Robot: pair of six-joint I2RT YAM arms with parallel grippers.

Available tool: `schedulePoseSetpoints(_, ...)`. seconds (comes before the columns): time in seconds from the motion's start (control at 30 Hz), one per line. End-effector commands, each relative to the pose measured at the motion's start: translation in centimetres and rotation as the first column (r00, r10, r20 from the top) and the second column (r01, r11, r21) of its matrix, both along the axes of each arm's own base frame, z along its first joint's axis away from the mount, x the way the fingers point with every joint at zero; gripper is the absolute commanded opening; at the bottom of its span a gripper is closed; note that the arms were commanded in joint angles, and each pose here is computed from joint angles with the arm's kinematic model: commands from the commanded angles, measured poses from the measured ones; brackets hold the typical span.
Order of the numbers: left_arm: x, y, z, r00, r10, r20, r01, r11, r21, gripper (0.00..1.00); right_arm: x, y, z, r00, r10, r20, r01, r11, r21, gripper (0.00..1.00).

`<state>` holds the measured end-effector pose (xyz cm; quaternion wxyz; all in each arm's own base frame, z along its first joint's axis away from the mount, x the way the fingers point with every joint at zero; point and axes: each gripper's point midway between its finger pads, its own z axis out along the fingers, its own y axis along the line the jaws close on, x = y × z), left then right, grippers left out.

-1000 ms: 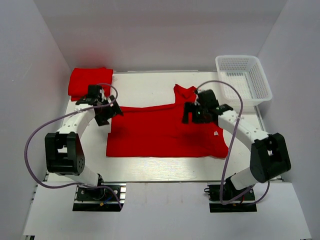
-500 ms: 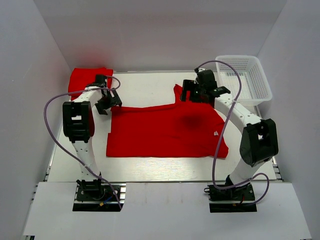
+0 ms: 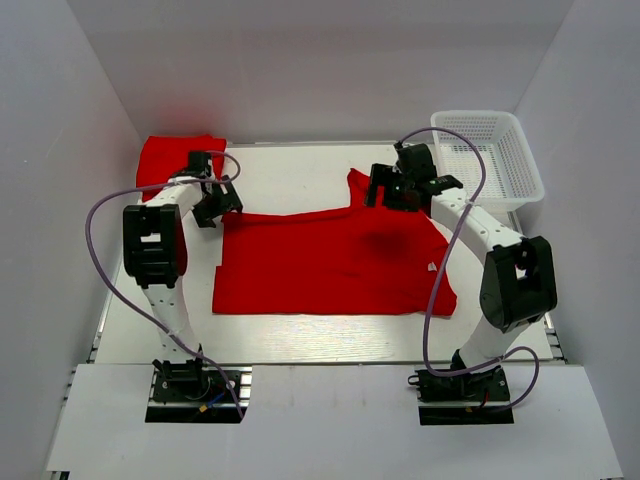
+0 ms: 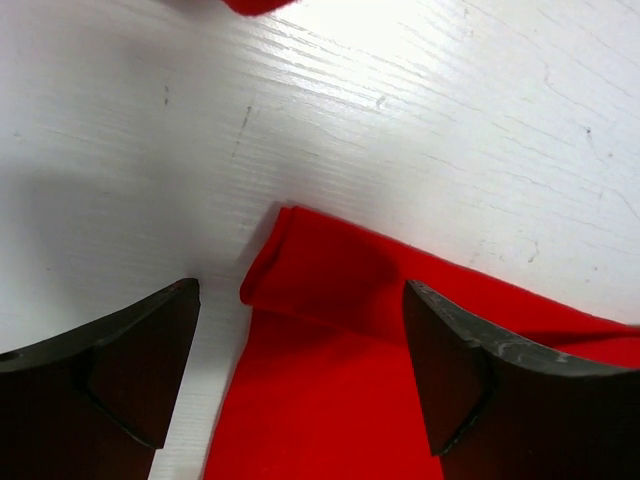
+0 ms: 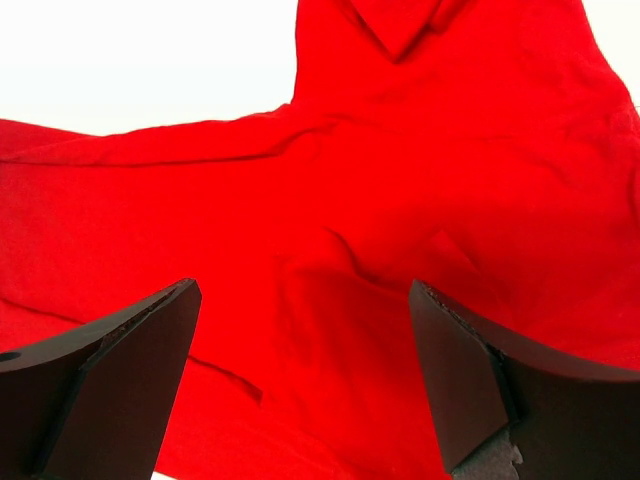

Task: Fold and stack the t-shirts
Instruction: Grap the side of the flattened tshirt furthest away from the robot with both arms

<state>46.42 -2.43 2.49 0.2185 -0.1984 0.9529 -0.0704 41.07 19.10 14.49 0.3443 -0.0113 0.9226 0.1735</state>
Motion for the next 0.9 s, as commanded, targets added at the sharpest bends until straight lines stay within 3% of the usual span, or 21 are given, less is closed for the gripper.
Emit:
schedulePoseSetpoints(0.0, -1.4, -1.7, -0.4, 0.999, -0.030, -0.012, 0.029, 0.995, -0.098, 0.91, 0.4, 0.0, 0.1, 1.000, -0.008, -0.006, 0.008, 1.000, 0.013, 0.90)
schedulePoseSetpoints(0.13, -1.5, -1.9, -0.6, 1.000, -0.025, -0.013, 0.023, 0.994, -0.111, 0.81, 0.3, 0.1, -0.6, 1.000, -0.003, -0.027, 0.003, 1.000, 0.009, 0.90)
schedulePoseSetpoints(0.23, -1.8, -2.1, -0.8, 0.999, -0.029, -0.022, 0.026, 0.992, -0.121, 0.64, 0.3, -0.1, -1.0, 0.999, -0.009, -0.039, 0.010, 1.000, 0.003, 0.90)
schedulePoseSetpoints(0.27, -1.9, -2.3, -1.3, 0.999, -0.033, -0.033, 0.029, 0.991, -0.129, 0.46, 0.3, -0.2, -1.1, 0.999, -0.010, -0.039, 0.010, 1.000, 0.001, 0.90)
schedulePoseSetpoints(0.4, -1.9, -2.3, -1.3, 0.999, -0.033, -0.033, 0.029, 0.991, -0.129, 0.00, 0.4, -0.4, -1.5, 0.999, -0.019, -0.046, 0.018, 1.000, -0.002, 0.90)
schedulePoseSetpoints(0.53, -1.4, -1.9, -0.4, 1.000, -0.025, -0.015, 0.023, 0.994, -0.111, 0.00, 1.2, -0.4, -2.0, 0.999, -0.004, -0.036, 0.002, 0.999, -0.034, 0.90)
schedulePoseSetpoints(0.8, -1.0, -1.9, 1.5, 1.000, -0.025, 0.019, 0.027, 0.994, -0.110, 0.00, 7.3, -0.7, -0.5, 0.994, -0.059, 0.093, 0.071, 0.990, -0.122, 0.90)
schedulePoseSetpoints(0.87, -0.9, -1.9, 1.9, 0.999, -0.033, 0.029, 0.036, 0.994, -0.105, 0.00, 8.2, -0.8, -2.3, 0.995, -0.054, 0.078, 0.066, 0.985, -0.159, 0.90)
